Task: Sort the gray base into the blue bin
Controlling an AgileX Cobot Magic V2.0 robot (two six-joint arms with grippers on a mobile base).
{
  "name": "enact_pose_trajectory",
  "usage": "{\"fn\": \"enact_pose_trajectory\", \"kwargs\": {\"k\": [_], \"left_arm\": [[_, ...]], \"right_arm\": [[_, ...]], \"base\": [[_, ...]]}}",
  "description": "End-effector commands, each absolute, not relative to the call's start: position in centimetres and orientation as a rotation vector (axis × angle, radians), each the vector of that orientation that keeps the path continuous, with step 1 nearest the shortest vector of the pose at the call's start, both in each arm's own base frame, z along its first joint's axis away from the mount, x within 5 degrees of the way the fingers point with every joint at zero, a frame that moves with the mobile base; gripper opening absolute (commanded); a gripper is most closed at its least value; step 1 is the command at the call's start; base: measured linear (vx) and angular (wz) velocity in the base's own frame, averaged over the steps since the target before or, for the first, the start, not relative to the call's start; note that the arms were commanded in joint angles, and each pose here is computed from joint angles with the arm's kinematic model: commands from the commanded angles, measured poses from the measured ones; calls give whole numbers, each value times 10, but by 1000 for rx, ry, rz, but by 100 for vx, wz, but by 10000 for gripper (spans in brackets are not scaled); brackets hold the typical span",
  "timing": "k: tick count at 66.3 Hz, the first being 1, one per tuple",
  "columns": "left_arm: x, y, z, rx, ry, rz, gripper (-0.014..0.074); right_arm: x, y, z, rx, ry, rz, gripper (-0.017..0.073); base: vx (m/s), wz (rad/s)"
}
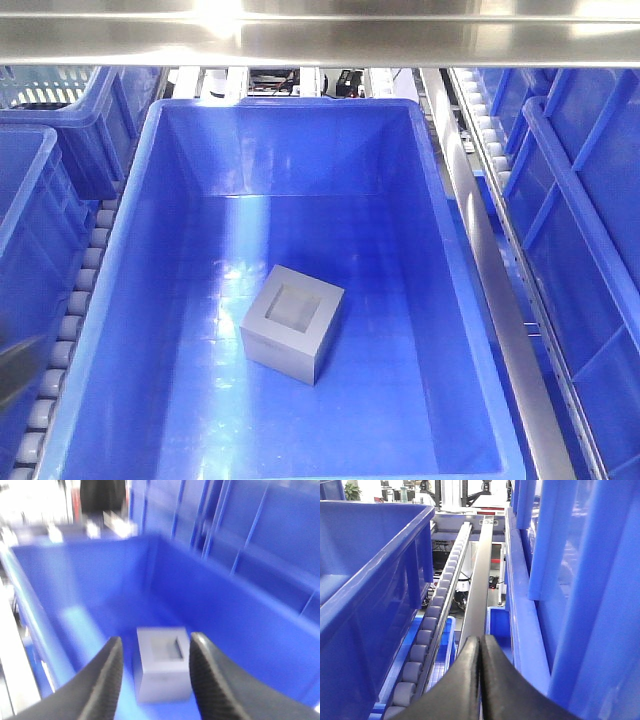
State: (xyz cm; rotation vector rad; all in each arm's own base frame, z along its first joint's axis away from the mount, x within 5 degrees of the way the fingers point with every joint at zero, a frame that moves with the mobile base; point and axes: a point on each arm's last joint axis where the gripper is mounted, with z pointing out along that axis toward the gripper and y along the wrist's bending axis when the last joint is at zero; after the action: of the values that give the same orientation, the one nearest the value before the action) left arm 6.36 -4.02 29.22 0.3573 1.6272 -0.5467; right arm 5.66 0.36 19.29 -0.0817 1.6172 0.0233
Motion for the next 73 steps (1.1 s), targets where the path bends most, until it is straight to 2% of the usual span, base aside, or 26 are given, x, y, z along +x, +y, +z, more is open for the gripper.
{"fn": "enact_pose_trajectory", "kwargs": {"k": [1, 10, 21, 66, 73], "left_arm": [[53, -34, 302, 334, 1520, -594, 294], [46, -28, 297, 326, 1498, -596, 211], [44, -26, 293, 323, 1527, -584, -9], [45, -26, 288, 324, 1573, -569, -6], [47, -24, 283, 304, 1584, -510, -6]], "right_arm": [[56, 3, 196, -88, 1541, 8, -9], [56, 3, 196, -88, 1541, 8, -9], [56, 3, 196, -88, 1541, 8, -9], [56, 3, 196, -88, 1541, 8, -9], [56, 3, 196, -88, 1541, 8, -9]], "base": [[0, 0], [0, 0], [0, 0], [0, 0], [0, 0]]}}
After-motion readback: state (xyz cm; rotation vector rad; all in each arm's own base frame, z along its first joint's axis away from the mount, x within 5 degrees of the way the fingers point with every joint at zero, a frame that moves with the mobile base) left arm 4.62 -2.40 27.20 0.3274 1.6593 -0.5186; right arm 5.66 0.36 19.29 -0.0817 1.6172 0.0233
